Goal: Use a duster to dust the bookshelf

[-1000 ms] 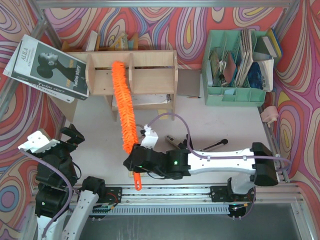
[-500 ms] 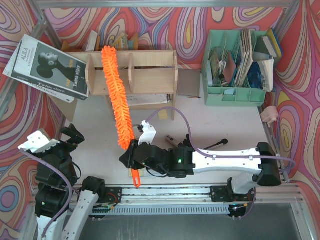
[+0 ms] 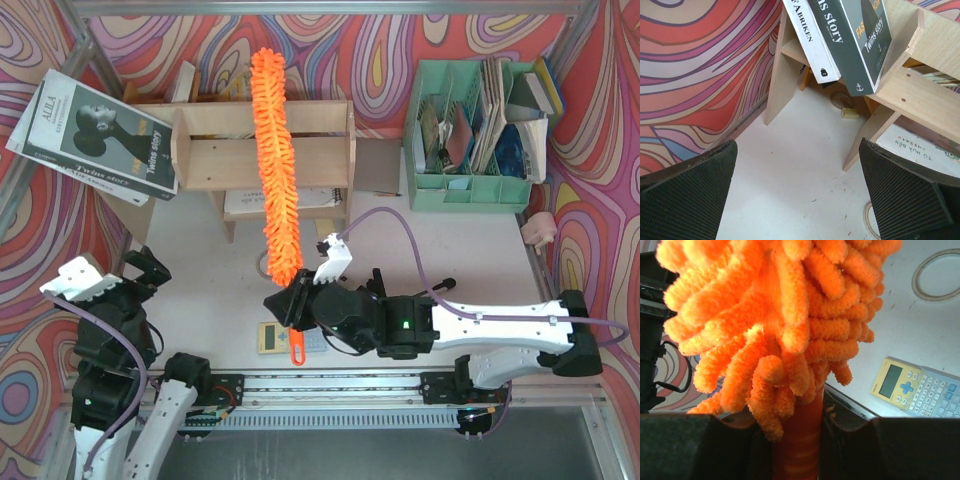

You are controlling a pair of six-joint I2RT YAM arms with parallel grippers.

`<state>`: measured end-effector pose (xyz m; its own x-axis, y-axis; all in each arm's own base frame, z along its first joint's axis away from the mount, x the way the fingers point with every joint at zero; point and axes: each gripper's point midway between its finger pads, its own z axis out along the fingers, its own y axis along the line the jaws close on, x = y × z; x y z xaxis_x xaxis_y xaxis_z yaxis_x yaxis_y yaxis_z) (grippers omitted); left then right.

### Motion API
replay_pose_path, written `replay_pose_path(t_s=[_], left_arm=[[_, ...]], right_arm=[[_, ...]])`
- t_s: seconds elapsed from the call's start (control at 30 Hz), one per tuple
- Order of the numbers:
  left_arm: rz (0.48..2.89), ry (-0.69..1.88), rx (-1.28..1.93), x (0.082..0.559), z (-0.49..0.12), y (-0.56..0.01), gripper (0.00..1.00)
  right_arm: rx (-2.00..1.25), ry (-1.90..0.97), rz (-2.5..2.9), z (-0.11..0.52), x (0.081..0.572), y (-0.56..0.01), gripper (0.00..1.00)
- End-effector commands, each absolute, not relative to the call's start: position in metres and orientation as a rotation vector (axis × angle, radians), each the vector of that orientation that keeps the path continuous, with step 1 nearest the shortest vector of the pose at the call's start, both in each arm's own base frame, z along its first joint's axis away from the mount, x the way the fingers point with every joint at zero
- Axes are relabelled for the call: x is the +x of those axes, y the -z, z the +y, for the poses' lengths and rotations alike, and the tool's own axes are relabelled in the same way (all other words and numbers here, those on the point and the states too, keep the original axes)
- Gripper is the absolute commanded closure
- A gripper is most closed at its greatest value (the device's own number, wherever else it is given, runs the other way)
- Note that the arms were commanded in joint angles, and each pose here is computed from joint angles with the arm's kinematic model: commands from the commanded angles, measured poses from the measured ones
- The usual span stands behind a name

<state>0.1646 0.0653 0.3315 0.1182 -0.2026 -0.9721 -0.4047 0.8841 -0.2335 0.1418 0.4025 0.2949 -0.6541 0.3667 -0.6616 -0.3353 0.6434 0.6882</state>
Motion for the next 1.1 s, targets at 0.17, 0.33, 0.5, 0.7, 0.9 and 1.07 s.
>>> replay_pose_path(t_s=[0.17, 0.33, 0.5, 0.7, 0.9, 1.07], left_arm=[[1.450, -0.179, -0.533, 0.159, 0.071, -0.336, 0.02], [1.449, -0.177, -0.532, 0.159, 0.071, -0.337, 0.02], [1.453, -0.177, -0.528, 0.160, 0.070, -0.337, 0.02], [1.444, -0.177, -0.535, 0.158, 0.072, -0.337, 0.02], [1.441, -0.175, -0.536, 0.157, 0.072, -0.338, 0.02], [1.444, -0.175, -0.533, 0.158, 0.071, -0.337, 0.02]], right_arm=[[0.074, -0.930, 2.027, 0.375, 0.152, -0.267, 1.00], [0.100, -0.881, 2.106, 0.377, 0.156, -0.239, 1.00], [0.136, -0.938, 2.188, 0.383, 0.164, -0.219, 1.00], [0.106, -0.942, 2.240, 0.393, 0.164, -0.210, 1.00], [0.143, -0.916, 2.244, 0.386, 0.166, -0.209, 1.00], [0.194, -0.930, 2.188, 0.370, 0.169, -0.220, 1.00]])
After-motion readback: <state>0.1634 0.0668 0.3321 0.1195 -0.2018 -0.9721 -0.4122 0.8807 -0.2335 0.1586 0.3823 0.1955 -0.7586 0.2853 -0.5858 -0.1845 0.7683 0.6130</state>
